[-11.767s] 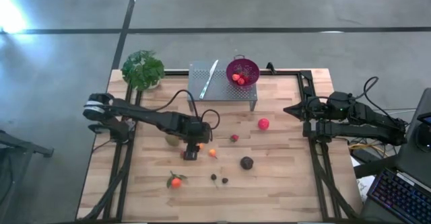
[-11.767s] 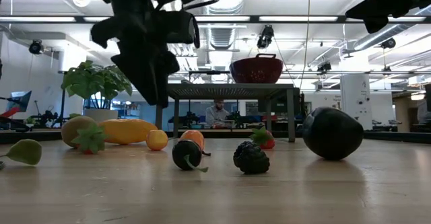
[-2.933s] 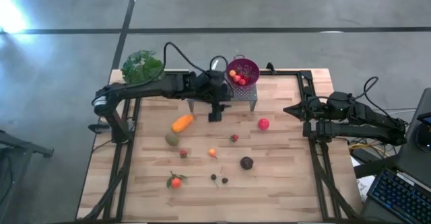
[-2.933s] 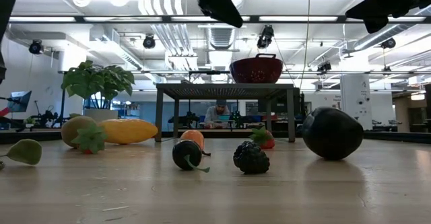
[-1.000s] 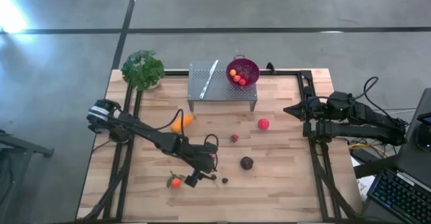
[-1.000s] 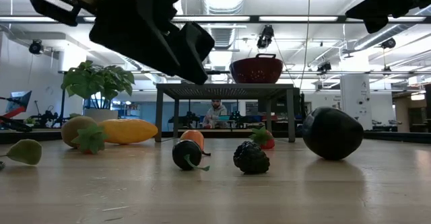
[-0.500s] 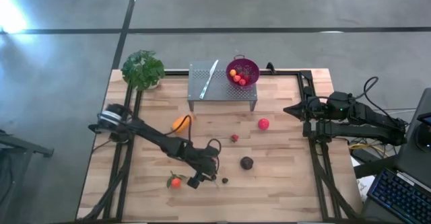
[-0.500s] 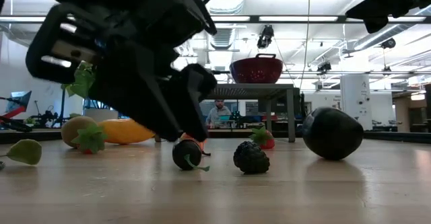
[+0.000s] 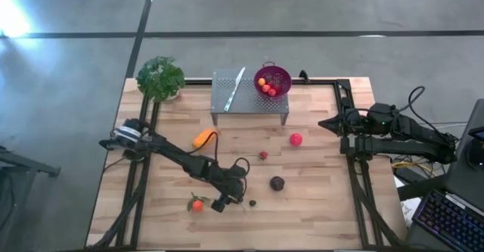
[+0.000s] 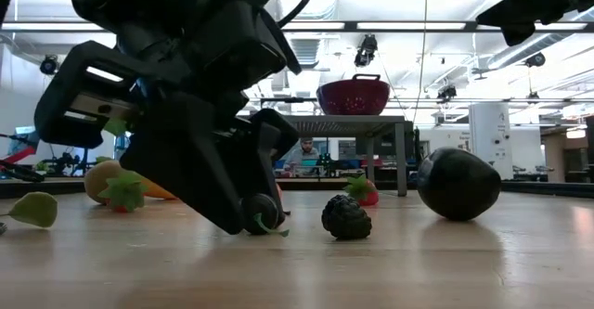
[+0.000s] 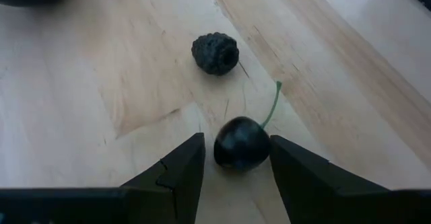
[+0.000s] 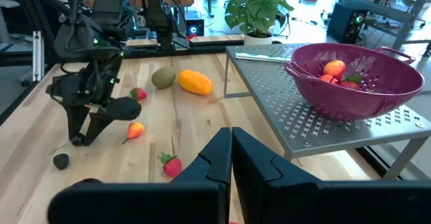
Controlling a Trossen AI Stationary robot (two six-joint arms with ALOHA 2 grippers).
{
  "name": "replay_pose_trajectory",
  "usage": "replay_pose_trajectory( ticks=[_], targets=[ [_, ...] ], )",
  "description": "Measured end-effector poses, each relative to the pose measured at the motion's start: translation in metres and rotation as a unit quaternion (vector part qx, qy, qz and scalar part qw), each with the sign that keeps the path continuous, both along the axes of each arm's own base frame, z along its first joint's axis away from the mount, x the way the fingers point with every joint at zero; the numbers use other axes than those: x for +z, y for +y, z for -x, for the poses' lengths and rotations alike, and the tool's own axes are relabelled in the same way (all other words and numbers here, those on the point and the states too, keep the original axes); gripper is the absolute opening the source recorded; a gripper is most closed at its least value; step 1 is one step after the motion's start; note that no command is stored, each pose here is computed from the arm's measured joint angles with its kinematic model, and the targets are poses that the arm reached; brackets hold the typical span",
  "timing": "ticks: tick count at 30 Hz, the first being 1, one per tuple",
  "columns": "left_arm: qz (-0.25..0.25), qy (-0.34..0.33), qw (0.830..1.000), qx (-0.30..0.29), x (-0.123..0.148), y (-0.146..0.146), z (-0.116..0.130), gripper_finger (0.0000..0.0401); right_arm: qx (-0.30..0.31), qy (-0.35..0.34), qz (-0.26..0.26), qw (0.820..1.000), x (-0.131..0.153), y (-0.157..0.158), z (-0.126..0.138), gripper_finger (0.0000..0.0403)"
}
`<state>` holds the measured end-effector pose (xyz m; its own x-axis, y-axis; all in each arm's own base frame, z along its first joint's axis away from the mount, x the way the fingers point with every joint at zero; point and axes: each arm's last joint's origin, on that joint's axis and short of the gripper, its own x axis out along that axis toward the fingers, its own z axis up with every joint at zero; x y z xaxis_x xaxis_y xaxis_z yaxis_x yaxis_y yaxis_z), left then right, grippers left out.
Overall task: Pick & Place Fruit
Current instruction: Put the black cherry into the violet strainer bowl on the shelf
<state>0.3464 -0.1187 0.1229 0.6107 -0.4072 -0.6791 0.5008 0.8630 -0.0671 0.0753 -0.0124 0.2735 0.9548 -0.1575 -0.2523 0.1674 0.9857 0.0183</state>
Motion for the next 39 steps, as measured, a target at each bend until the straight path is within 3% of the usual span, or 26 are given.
replay_pose_trajectory(
  ticks=[14, 33, 39],
  targets=[
    [0.002, -0.007, 1.0, 0.0, -0.001, 0.0, -0.002, 0.0125, 0.0, 0.0, 0.0, 1.0, 0.0, 0.0, 0.0, 0.0008],
    [0.009, -0.002, 1.0, 0.008, -0.001, -0.001, -0.002, 0.0131, 0.0, 0.0, 0.0, 1.0, 0.0, 0.0, 0.0, 0.0008],
    [0.018, -0.018, 1.0, 0.009, 0.012, -0.004, -0.01, 0.0129, 0.0, 0.0, 0.0, 1.0, 0.0, 0.0, 0.0, 0.0008]
  ],
)
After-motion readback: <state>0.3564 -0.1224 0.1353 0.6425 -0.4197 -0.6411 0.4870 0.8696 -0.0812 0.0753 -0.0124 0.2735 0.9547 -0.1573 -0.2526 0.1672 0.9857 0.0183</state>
